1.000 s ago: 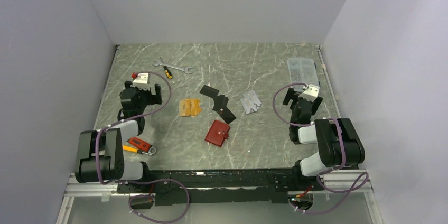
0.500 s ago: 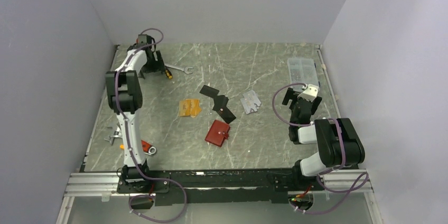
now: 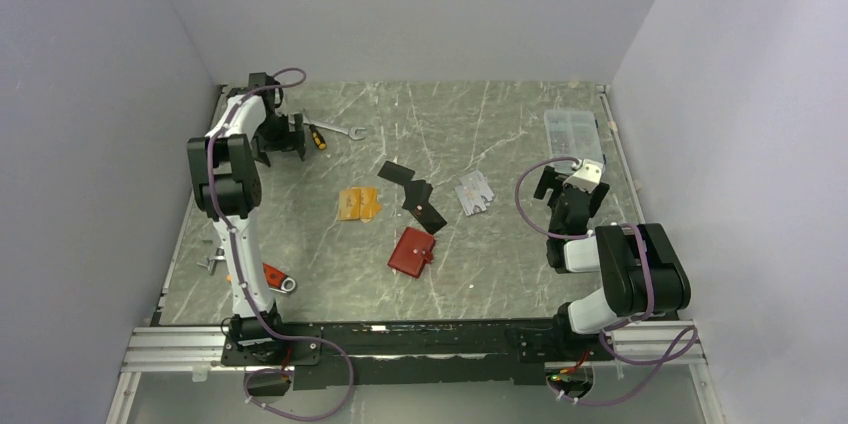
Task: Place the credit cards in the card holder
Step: Reset both arms
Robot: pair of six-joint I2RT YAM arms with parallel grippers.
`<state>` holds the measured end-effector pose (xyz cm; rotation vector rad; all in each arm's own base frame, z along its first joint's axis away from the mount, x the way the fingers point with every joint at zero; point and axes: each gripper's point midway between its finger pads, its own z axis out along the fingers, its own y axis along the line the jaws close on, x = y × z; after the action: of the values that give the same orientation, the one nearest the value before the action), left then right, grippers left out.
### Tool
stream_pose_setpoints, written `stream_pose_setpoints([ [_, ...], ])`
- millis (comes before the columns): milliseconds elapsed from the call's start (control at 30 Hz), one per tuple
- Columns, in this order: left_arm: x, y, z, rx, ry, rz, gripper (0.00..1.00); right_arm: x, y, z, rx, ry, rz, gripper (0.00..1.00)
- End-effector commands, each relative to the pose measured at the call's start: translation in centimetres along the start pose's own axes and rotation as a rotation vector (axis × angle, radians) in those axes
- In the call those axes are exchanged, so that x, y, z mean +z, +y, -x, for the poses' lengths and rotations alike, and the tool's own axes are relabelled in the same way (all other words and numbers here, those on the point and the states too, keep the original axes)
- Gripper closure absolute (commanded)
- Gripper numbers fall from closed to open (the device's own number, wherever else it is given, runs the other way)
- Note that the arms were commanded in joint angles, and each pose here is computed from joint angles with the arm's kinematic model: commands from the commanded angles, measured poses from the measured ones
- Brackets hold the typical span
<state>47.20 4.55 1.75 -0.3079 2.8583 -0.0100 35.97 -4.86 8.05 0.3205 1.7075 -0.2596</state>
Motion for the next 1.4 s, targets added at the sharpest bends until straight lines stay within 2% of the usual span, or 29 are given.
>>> stream_pose_setpoints([
  [0, 3.3, -0.7, -5.4, 0.174, 0.169, -0.121, 0.01, 0.3, 0.5, 1.6, 0.027, -0.050, 0.018, 0.00],
  [33, 3.0, -0.9, -6.1, 0.209, 0.202, -0.144, 0.01, 0.3, 0.5, 1.6, 0.027, -0.050, 0.017, 0.00],
  [100, 2.8, -0.6, -7.8, 0.164, 0.250, -0.151, 0.01, 0.3, 0.5, 1.5, 0.027, -0.048, 0.018, 0.00],
  [167, 1.6, -0.7, -8.2, 0.097, 0.175, -0.229, 0.01, 0.3, 0.5, 1.6, 0.026, -0.049, 0.018, 0.00],
  [267, -3.5, -1.6, -5.9, 0.097, -0.233, -0.395, 0.01, 0.3, 0.5, 1.6, 0.027, -0.049, 0.018, 0.00],
  [300, -5.0, -1.4, -3.9, 0.150, -0.431, -0.380, 0.00, 0.3, 0.5, 1.6, 0.027, -0.049, 0.017, 0.00],
  [333, -6.8, -1.2, -3.3, 0.190, -0.572, -0.352, 0.01, 0.3, 0.5, 1.6, 0.026, -0.050, 0.018, 0.00],
  [400, -9.2, -0.7, -3.1, 0.205, -0.753, -0.305, 0.01, 0.3, 0.5, 1.6, 0.027, -0.051, 0.018, 0.00],
  [533, -11.6, 0.1, -4.5, 0.208, -0.996, -0.227, 0.01, 0.3, 0.5, 1.6, 0.028, -0.052, 0.018, 0.00],
  [600, -12.2, -0.2, -5.9, 0.240, -1.076, -0.207, 0.01, 0.3, 0.5, 1.6, 0.028, -0.051, 0.018, 0.00],
  [767, -13.8, -2.9, -9.1, 0.411, -1.324, -0.196, 0.01, 0.2, 0.4, 1.7, 0.027, -0.055, 0.015, 0.00],
  [833, -12.7, -1.7, -8.6, 0.335, -1.243, -0.152, 0.01, 0.2, 0.3, 1.6, 0.026, -0.055, 0.013, 0.00],
  [867, -12.3, -0.6, -7.7, 0.244, -1.225, -0.109, 0.01, 0.3, 0.4, 1.6, 0.026, -0.053, 0.013, 0.00],
  [900, -12.5, -0.3, -7.4, 0.229, -1.233, -0.083, 0.01, 0.3, 0.4, 1.6, 0.026, -0.052, 0.013, 0.00],
  [967, -12.1, -0.6, -7.6, 0.246, -1.201, -0.075, 0.01, 0.4, 0.5, 1.5, 0.027, -0.044, 0.017, 0.00],
  [1033, -12.7, -0.6, -7.5, 0.241, -1.243, -0.075, 0.01, 0.5, 0.5, 1.5, 0.030, -0.043, 0.018, 0.00],
  [1100, -12.2, -0.6, -7.7, 0.245, -1.208, -0.073, 0.01, 0.4, 0.5, 1.5, 0.030, -0.046, 0.020, 0.00],
  [1367, -12.3, -0.6, -7.5, 0.248, -1.218, -0.071, 0.01, 0.3, 0.3, 1.6, 0.027, -0.052, 0.015, 0.00],
])
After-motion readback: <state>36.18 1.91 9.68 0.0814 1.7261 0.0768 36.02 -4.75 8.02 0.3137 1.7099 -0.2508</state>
